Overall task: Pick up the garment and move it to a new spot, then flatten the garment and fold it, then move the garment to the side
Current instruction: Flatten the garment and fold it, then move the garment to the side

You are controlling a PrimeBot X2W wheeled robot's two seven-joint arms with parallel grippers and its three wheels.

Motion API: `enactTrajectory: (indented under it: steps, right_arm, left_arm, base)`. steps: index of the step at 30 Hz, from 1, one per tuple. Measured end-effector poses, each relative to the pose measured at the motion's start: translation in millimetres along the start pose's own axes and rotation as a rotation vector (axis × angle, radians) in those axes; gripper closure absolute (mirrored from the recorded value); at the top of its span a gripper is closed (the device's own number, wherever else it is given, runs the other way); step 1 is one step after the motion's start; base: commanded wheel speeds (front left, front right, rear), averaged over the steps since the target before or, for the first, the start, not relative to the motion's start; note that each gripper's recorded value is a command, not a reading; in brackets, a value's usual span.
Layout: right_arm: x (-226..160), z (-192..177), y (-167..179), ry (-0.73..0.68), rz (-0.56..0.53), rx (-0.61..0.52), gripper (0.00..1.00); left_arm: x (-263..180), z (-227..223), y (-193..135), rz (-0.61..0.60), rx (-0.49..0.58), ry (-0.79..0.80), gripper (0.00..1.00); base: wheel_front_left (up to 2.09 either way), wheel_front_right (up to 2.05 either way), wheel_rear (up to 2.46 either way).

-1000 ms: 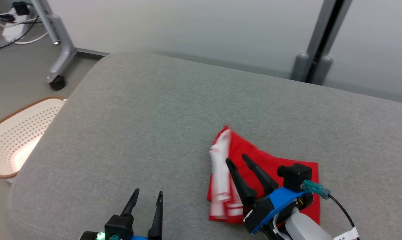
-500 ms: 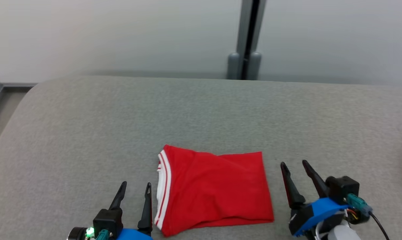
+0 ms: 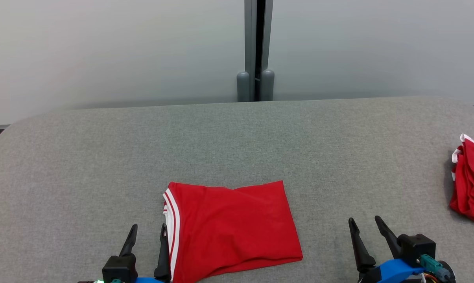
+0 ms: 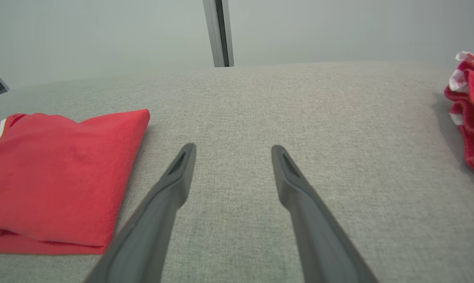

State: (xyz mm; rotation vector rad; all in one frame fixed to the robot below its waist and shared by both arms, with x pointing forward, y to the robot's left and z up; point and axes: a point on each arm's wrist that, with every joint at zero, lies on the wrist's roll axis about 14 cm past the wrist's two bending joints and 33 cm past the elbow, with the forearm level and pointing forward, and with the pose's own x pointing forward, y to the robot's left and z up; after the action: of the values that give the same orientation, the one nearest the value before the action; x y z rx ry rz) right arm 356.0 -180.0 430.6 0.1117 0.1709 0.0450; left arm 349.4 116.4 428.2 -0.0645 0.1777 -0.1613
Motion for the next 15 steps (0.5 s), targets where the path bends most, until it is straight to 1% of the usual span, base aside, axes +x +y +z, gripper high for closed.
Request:
enactTrajectory:
  steps: [5, 7, 9, 13, 15]
  right_arm:
    - [2.0, -3.3, 8.0, 0.01, 0.023, 0.013, 0.0]
    - [3.6, -12.4, 22.9, 0.041, 0.065, 0.033, 0.0]
    - [9.4, -16.1, 42.5, 0.06, 0.124, 0.028, 0.0]
    - [42.0, 13.2, 66.4, 0.002, 0.201, 0.005, 0.0]
    - [51.8, 14.7, 77.2, 0.01, 0.233, -0.008, 0.0]
  left_arm:
    - [-2.2, -1.6, 3.0, 0.01, 0.001, 0.004, 0.0]
    - [-3.7, -3.4, 4.1, 0.012, -0.002, 0.009, 0.0]
    - [-5.0, -6.5, 5.1, 0.014, 0.002, 0.018, 0.0]
    - [-8.7, -10.0, 11.0, 0.033, -0.008, 0.028, 0.0]
    - [-11.2, -11.0, 13.9, 0.043, -0.012, 0.03, 0.0]
  base:
    - [0.0, 0.0, 0.0]
    - [0.0, 0.0, 0.0]
    - [0.0, 0.0, 0.0]
    - [0.0, 0.0, 0.0]
    - [0.0, 0.0, 0.0]
